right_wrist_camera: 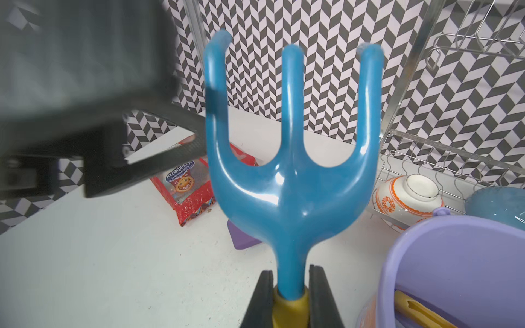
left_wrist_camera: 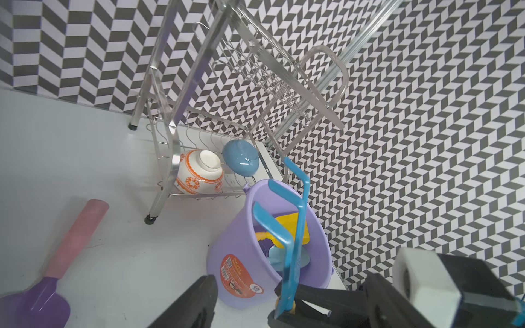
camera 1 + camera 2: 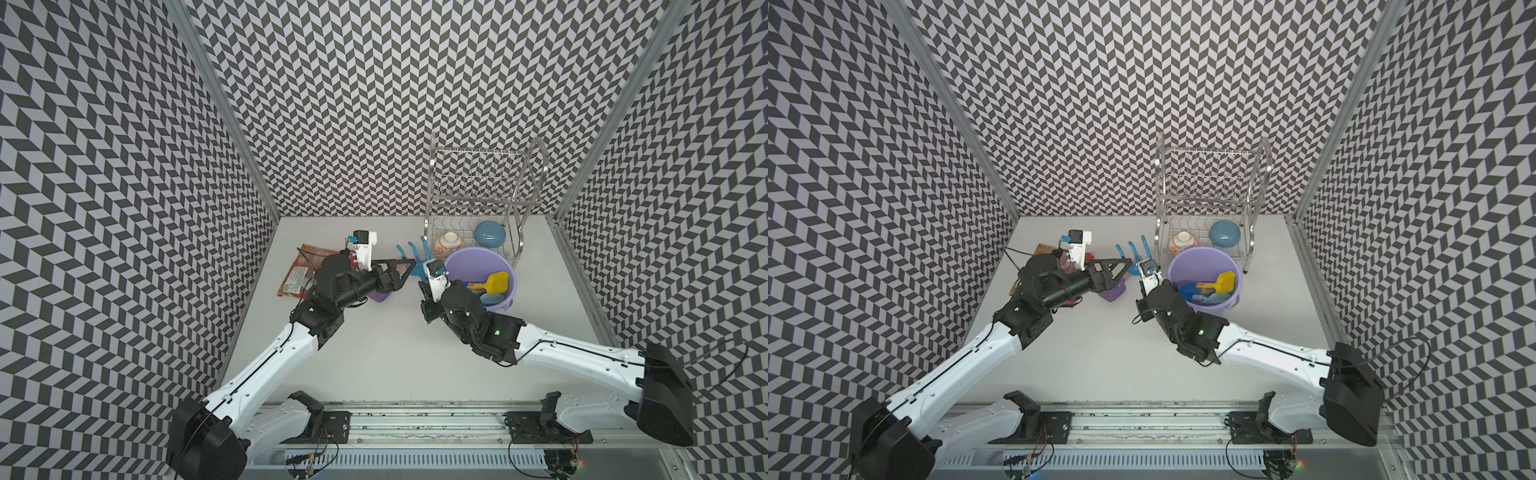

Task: Organize the gardening tools
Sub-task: Pick up the gardening tool from the center of the board.

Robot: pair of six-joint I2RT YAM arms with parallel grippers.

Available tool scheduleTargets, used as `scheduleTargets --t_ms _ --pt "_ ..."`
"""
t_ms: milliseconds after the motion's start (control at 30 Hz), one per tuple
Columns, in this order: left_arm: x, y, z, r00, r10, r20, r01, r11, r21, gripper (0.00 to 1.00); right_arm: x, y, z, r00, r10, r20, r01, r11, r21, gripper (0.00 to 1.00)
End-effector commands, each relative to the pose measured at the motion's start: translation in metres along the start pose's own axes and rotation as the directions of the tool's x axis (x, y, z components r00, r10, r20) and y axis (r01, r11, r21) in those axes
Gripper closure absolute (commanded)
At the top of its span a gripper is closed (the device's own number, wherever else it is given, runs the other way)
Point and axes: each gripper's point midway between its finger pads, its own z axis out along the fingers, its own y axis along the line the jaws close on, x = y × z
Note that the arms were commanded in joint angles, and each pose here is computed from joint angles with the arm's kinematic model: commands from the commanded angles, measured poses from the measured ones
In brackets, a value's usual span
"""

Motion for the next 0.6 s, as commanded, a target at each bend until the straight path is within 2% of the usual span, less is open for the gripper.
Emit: scheduleTargets --t_ms 0,300,567 --pt "-0.013 -0.023 0.008 0.996 0.082 0.023 -0.084 0.995 0.061 0.24 -0.025 -0.001 -0.009 0.994 0.056 0.094 -0.056 0.998 -0.006 1.0" --pt "-0.007 -0.041 0.04 0.989 0.147 -0.016 -0.144 0.983 0.112 0.52 -0.024 -0.006 -0.012 0.993 0.054 0.105 -0.056 0.998 0.008 1.0" --pt "-0.01 -0.043 0.048 0.984 0.18 0.001 -0.179 0.977 0.116 0.78 -0.024 -0.015 -0.017 0.991 0.054 0.121 -0.059 0.997 0.038 1.0"
